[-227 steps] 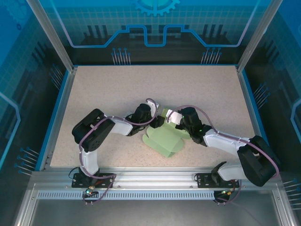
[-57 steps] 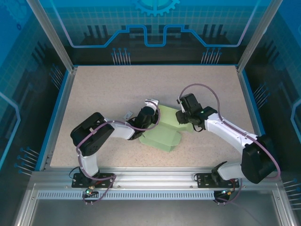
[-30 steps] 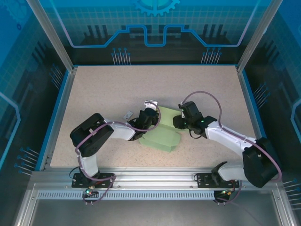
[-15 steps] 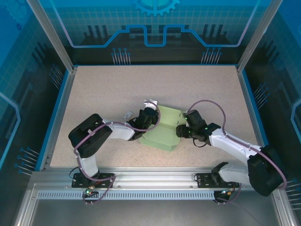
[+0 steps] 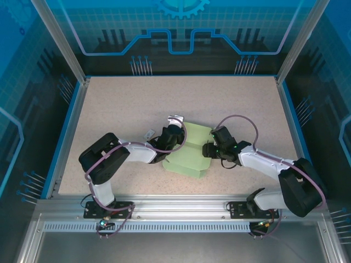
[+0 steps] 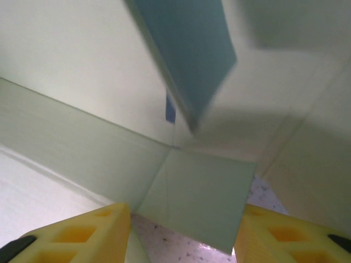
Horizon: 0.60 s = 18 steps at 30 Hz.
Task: Fold the paper box
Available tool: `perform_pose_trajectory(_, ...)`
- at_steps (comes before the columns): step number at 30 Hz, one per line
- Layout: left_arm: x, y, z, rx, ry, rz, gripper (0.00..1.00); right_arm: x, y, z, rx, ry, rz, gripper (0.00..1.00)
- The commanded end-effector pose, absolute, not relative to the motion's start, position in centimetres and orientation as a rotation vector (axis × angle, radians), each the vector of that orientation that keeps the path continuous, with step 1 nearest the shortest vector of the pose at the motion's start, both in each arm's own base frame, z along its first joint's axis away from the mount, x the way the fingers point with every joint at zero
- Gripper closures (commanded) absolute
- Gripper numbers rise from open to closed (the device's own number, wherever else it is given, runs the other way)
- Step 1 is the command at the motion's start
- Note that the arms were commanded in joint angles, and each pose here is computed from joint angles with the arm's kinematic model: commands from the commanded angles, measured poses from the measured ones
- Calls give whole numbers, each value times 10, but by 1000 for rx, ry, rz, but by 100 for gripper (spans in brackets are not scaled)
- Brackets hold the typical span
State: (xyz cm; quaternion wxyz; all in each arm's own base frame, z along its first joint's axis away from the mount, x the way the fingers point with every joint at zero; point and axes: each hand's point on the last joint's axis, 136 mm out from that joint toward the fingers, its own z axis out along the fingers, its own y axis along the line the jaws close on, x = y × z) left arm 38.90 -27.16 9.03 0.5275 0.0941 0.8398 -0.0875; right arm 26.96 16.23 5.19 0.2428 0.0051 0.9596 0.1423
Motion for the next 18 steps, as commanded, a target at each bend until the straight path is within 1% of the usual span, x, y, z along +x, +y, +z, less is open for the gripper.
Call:
perform_pose_trajectory(1,390,-276,112,185,1962,-251,89,287,168,71,6,2542,414,50)
perform_pose_trajectory(9,391,-278,110,188,1967,-256,89,293,174,88,-53,2451,439,54)
perform_pose_trajectory(18,390,-279,109,190,1973,-264,89,294,201,80,-140,2467,525,60)
